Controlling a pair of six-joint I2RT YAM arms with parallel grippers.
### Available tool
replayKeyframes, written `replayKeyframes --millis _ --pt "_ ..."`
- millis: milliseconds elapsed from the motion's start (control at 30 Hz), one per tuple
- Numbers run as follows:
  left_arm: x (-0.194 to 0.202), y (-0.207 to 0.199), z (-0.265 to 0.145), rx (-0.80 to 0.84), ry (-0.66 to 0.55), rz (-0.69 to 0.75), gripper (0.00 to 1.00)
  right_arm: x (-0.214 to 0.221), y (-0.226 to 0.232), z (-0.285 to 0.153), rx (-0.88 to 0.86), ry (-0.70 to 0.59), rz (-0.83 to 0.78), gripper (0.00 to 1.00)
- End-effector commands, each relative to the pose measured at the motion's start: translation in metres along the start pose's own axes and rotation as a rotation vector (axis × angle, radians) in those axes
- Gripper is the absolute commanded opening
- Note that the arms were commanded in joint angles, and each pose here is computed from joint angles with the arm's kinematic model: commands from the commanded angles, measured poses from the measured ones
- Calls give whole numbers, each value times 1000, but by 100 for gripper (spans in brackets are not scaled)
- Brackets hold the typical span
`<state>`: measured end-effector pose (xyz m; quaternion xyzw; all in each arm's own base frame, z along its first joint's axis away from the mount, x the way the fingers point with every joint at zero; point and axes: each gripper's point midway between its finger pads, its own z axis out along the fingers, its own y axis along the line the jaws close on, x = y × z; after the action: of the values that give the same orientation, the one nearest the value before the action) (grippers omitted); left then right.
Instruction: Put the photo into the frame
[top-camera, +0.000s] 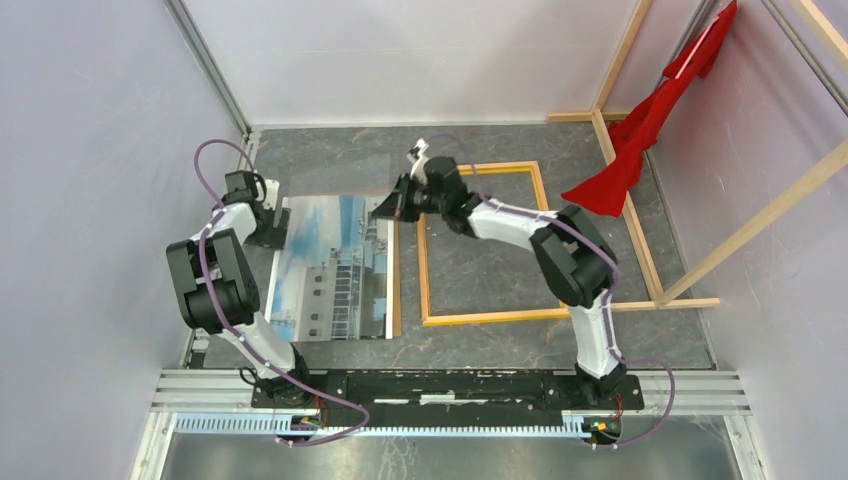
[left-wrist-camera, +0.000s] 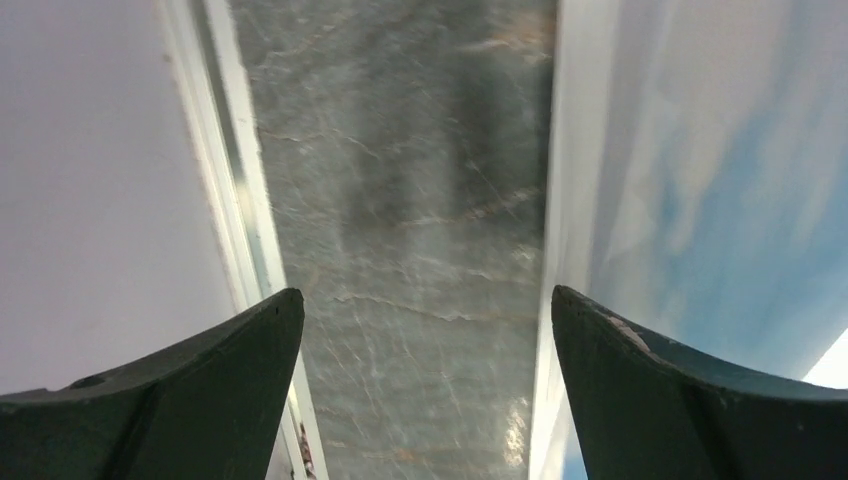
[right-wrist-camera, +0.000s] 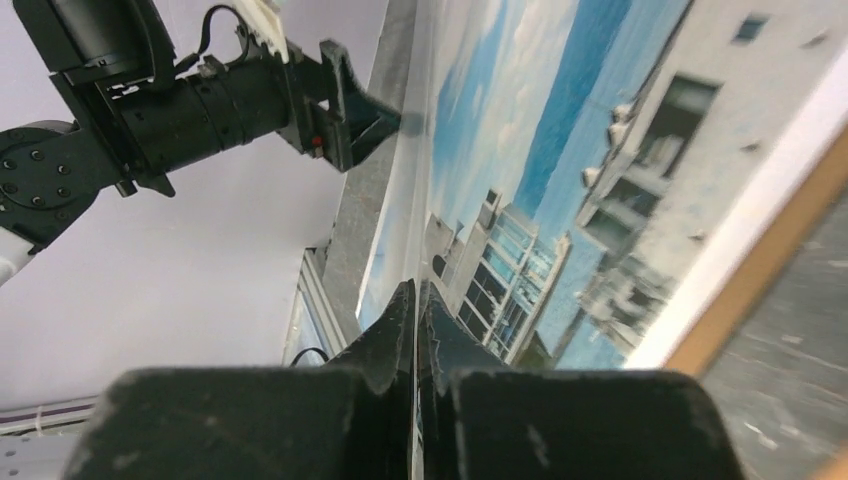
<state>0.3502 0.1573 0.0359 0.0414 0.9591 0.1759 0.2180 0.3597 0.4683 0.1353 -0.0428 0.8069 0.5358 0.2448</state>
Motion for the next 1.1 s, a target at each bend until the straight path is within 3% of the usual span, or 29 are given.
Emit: replayKeyframes --millis 0,167,300,433,567,767,1067 --pt "-27 -7 -47 117 -33 63 100 -77 70 -69 -88 -80 -172 0" --pt "-68 -46 -87 145 -129 158 100 -93 50 -148 -2 -53 -219 0" --pt "-103 -117 -120 255 -212 228 100 -93 10 -218 125 -102 -212 0" --pt "-126 -199 -145 404 -273 277 100 -107 -25 -296 356 -248 -211 0" --pt "-134 -274 -164 548 -326 314 100 -123 -22 -359 513 -411 -238 0" --pt "-128 -347 -176 683 -309 359 100 -134 -3 -395 599 -478 -284 0" --pt "-119 -385 -144 695 -236 314 99 -143 -4 -409 699 -435 -323 0"
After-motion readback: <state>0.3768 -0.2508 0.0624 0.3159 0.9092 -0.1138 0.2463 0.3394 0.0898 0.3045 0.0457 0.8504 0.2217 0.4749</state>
